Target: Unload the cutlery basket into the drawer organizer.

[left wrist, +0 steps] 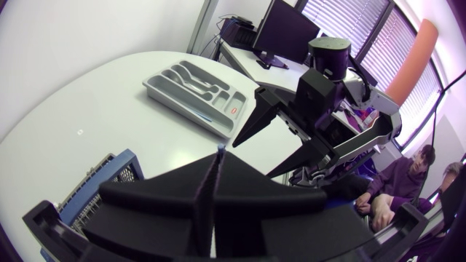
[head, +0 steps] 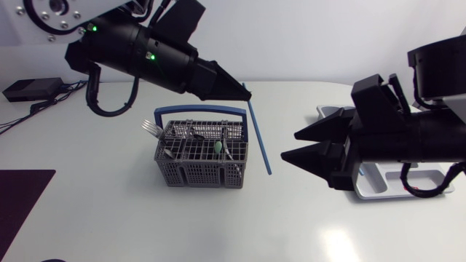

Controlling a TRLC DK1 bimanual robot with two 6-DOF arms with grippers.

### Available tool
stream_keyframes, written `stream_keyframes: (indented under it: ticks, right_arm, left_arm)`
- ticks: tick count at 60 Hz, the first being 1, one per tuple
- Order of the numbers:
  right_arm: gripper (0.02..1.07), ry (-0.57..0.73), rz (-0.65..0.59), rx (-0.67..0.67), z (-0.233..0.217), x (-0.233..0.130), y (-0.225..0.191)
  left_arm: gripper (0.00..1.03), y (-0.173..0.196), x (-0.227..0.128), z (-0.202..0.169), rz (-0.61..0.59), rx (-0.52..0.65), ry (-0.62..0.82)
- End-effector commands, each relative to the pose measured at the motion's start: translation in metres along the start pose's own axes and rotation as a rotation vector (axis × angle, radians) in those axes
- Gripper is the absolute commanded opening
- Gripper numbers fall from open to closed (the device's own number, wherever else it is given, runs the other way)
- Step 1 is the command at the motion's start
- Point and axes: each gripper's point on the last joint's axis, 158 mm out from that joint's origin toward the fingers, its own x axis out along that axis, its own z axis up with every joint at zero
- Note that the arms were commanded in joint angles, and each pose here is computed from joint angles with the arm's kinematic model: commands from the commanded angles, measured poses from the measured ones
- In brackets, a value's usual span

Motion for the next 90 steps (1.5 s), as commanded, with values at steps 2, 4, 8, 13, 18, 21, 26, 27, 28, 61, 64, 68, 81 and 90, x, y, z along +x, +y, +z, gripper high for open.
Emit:
stream_keyframes:
  ticks: [2, 4, 8, 13, 18, 21, 26, 27, 28, 61, 64, 68, 81, 90]
  right_arm:
    - [0.74, 0.009, 0.022, 0.026, 0.005, 0.011, -0.001]
    - [0.74, 0.009, 0.025, 0.031, 0.005, 0.014, -0.001]
    - [0.74, 0.014, 0.038, 0.038, 0.007, 0.020, 0.000]
    - [0.68, 0.011, 0.052, 0.044, 0.013, 0.026, 0.003]
    - [0.61, 0.019, 0.058, 0.053, 0.016, 0.032, 0.003]
    - [0.61, 0.025, 0.062, 0.055, 0.016, 0.036, 0.004]
    - [0.51, 0.030, 0.056, 0.061, 0.015, 0.039, 0.002]
    - [0.49, 0.033, 0.055, 0.062, 0.014, 0.040, 0.002]
    - [0.47, 0.036, 0.054, 0.064, 0.014, 0.041, 0.001]
    - [0.08, 0.072, 0.059, 0.061, -0.002, 0.053, 0.004]
    - [0.08, 0.074, 0.053, 0.055, -0.004, 0.055, 0.004]
    - [0.08, 0.078, 0.055, 0.051, -0.005, 0.056, 0.006]
    - [0.08, 0.100, 0.054, 0.062, -0.016, 0.056, 0.008]
    - [0.08, 0.131, 0.046, 0.065, -0.037, 0.051, 0.011]
  left_arm:
    - [0.09, 0.000, 0.000, 0.010, -0.031, -0.043, -0.012]
    - [0.09, 0.001, 0.002, 0.010, -0.036, -0.056, -0.007]
    - [0.09, 0.003, 0.006, 0.008, -0.043, -0.070, 0.000]
    - [0.09, 0.004, 0.008, 0.009, -0.055, -0.086, 0.004]
    - [0.09, 0.006, 0.009, 0.009, -0.055, -0.094, 0.005]
    - [0.09, 0.006, 0.010, 0.009, -0.056, -0.098, 0.006]
    - [0.09, 0.008, 0.009, 0.009, -0.052, -0.100, 0.004]
    - [0.09, 0.008, 0.009, 0.009, -0.052, -0.102, 0.005]
    - [0.09, 0.009, 0.008, 0.010, -0.051, -0.101, 0.004]
    - [0.09, 0.014, 0.007, 0.011, -0.076, -0.135, 0.003]
    - [0.09, 0.013, 0.007, 0.011, -0.082, -0.138, 0.002]
    - [0.10, 0.012, 0.006, 0.013, -0.085, -0.140, -0.002]
    - [0.71, 0.011, -0.004, 0.030, -0.085, -0.141, -0.041]
    - [0.98, 0.017, -0.025, 0.070, -0.054, -0.121, -0.149]
